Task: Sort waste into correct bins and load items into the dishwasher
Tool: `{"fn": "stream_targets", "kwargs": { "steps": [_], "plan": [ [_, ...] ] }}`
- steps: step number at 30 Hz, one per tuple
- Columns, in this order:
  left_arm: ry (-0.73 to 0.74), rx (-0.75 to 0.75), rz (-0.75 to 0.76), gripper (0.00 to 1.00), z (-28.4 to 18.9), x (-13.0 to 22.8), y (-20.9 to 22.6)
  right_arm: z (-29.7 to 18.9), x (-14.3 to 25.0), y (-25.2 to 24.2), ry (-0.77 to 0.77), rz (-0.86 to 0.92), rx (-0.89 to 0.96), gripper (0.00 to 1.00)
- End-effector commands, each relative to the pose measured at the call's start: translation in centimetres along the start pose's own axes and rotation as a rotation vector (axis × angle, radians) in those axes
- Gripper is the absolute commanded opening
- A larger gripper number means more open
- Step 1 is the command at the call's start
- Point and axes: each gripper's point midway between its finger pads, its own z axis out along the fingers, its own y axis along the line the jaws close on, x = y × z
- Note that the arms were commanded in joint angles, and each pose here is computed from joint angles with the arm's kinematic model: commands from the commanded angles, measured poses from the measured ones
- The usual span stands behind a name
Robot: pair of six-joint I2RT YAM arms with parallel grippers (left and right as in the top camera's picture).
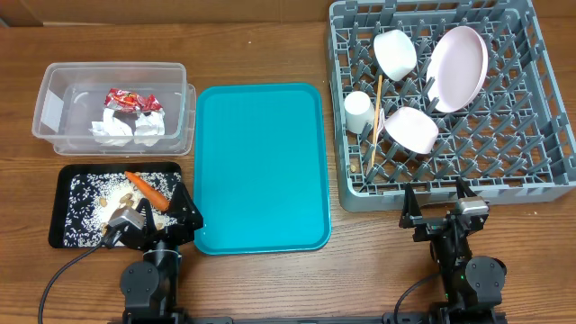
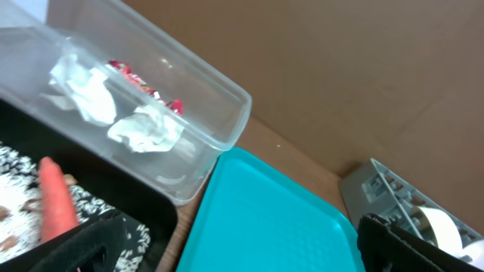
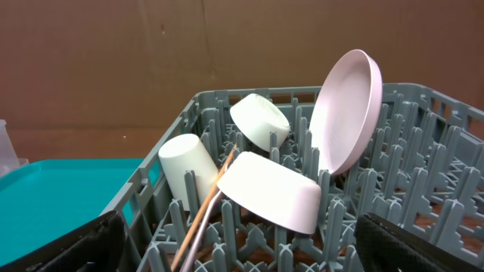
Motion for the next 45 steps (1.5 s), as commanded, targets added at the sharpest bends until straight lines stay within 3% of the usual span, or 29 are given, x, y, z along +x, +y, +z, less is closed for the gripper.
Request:
{"fn": "stream_targets", "kwargs": {
  "steps": [1, 8, 11, 45],
  "plan": [
    [-0.025, 0.004, 0.106, 1.0, -0.04, -0.25, -0.14, 0.01, 0.09, -0.11, -0.007, -0.007, 0.004, 1.0],
    [-0.012, 0.032, 0.531, 1.0, -0.08, 0.29, -0.82, 0.01, 0.09, -0.11, -0.007, -0.007, 0.004, 1.0],
    [-0.013, 0.032, 0.589, 1.0, -0.08, 0.29, -0.82, 0.01, 0.09, -0.11, -0.007, -0.007, 0.004, 1.0],
    [-0.01, 0.043, 0.591, 1.0, -0.08, 0.38, -0.99, 0.01, 0.09, -0.11, -0.007, -0.007, 0.004, 1.0]
  ]
}}
